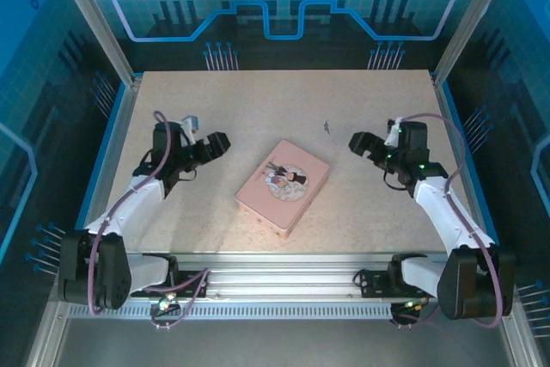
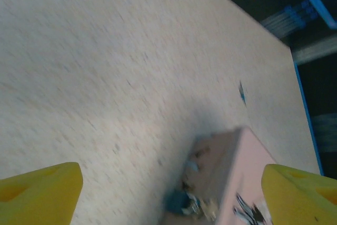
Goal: Unlock a padlock with a key
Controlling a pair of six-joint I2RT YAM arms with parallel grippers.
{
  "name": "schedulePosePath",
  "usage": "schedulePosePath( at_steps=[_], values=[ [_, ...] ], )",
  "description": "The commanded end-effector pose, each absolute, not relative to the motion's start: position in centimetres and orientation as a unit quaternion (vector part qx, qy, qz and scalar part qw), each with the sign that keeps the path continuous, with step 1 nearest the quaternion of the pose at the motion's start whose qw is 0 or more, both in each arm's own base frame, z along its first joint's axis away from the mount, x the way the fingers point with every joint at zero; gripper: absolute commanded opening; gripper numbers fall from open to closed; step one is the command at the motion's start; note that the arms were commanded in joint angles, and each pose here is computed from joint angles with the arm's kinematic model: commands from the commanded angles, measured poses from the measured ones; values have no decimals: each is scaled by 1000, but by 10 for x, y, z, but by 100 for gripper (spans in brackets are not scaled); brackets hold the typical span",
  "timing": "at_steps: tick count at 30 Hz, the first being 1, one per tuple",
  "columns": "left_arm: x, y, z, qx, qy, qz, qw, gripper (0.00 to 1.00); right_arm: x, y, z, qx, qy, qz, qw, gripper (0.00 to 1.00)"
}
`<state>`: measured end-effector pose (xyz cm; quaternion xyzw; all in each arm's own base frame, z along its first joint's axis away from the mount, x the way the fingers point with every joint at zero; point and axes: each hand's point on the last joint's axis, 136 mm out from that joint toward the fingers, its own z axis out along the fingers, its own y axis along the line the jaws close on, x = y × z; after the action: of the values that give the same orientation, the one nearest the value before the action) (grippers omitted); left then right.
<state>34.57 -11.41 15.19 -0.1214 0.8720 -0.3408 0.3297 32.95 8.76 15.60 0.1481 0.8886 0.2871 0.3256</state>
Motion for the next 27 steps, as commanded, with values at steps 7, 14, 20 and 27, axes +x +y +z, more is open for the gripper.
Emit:
schedulePosePath(
  at_steps=[7, 14, 20, 27],
  values=[
    [297, -167, 103, -71, 910, -363, 187, 78, 290, 155, 101, 132, 917, 316, 204, 87],
    [275, -180, 91, -59, 913, -373, 157, 64, 292, 193, 82, 111, 924, 325, 168, 79],
    [258, -185, 82, -65, 910, -386, 136, 52, 315, 213, 84, 95, 927, 322, 165, 75],
    [242, -187, 81, -81, 903, -399, 138, 49, 353, 252, 89, 53, 932, 324, 153, 72]
  ],
)
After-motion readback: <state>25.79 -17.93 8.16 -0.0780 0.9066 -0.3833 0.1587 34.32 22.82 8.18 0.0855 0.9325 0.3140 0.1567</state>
